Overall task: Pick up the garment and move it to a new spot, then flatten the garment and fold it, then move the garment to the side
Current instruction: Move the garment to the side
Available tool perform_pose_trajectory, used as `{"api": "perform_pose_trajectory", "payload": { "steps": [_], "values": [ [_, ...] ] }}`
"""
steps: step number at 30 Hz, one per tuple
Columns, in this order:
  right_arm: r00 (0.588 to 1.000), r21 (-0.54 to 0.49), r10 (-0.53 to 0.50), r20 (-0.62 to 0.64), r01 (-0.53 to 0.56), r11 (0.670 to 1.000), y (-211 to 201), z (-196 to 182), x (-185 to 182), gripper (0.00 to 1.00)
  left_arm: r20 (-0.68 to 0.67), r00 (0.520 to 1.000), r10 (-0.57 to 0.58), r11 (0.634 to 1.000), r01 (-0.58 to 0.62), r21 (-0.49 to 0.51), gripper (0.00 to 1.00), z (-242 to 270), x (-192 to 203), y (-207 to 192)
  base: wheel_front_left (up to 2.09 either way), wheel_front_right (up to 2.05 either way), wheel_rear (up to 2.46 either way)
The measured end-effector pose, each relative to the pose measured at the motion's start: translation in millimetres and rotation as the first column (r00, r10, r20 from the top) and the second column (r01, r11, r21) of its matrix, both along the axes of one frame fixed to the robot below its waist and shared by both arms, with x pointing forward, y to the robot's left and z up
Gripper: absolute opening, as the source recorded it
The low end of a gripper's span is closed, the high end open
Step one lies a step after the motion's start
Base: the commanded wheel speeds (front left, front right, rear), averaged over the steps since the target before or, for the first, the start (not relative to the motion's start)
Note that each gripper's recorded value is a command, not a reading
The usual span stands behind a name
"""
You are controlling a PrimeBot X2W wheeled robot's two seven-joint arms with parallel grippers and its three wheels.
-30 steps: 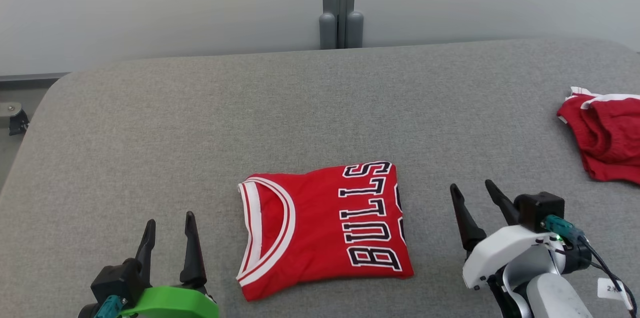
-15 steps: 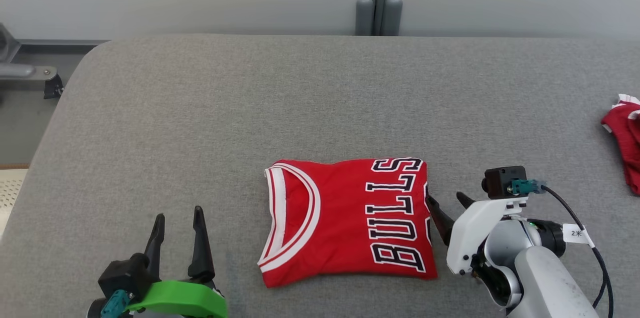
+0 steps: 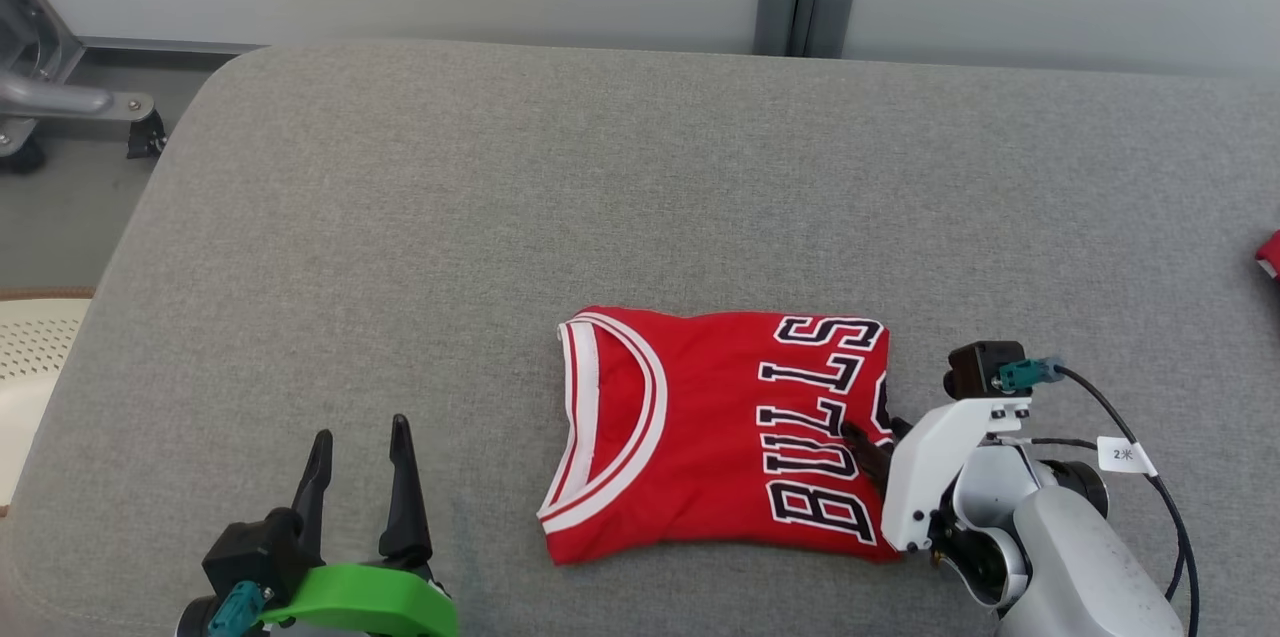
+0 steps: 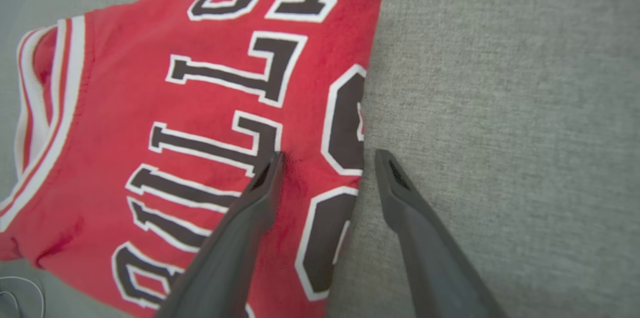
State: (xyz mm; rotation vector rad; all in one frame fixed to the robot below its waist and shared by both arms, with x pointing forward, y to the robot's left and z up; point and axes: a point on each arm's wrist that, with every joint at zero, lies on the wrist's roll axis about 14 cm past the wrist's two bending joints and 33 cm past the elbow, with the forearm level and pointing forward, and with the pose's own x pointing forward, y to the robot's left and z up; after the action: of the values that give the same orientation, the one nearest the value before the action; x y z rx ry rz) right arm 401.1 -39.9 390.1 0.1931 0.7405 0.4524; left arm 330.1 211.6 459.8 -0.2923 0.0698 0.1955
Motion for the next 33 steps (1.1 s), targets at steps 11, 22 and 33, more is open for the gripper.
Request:
{"api": "perform_pose_trajectory", "payload": {
  "steps": [11, 22, 33],
  "values": [
    [0.992, -0.022, -0.080, 0.099, 0.082, 0.996, -39.0, 18.1, 26.2, 0.00, -0.005, 0.996, -0.092, 0.996, 0.092, 0.000, 1.00, -3.6, 18.5, -25.6, 0.00, 0.00, 0.00],
    [0.906, -0.106, -0.358, 0.227, 0.389, 0.915, -181.9, 47.9, 29.2, 0.00, 0.027, 0.958, -0.285, 0.958, 0.285, 0.000, 1.00, 0.4, 65.4, -86.5, 0.00, 0.00, 0.00],
    [0.781, -0.111, -0.557, 0.282, 0.604, 0.790, -264.5, 61.3, -7.7, 0.00, 0.026, 0.844, -0.535, 0.845, 0.535, -0.004, 1.00, -7.3, 102.1, -175.4, 0.00, 0.00, 0.00]
  ]
}}
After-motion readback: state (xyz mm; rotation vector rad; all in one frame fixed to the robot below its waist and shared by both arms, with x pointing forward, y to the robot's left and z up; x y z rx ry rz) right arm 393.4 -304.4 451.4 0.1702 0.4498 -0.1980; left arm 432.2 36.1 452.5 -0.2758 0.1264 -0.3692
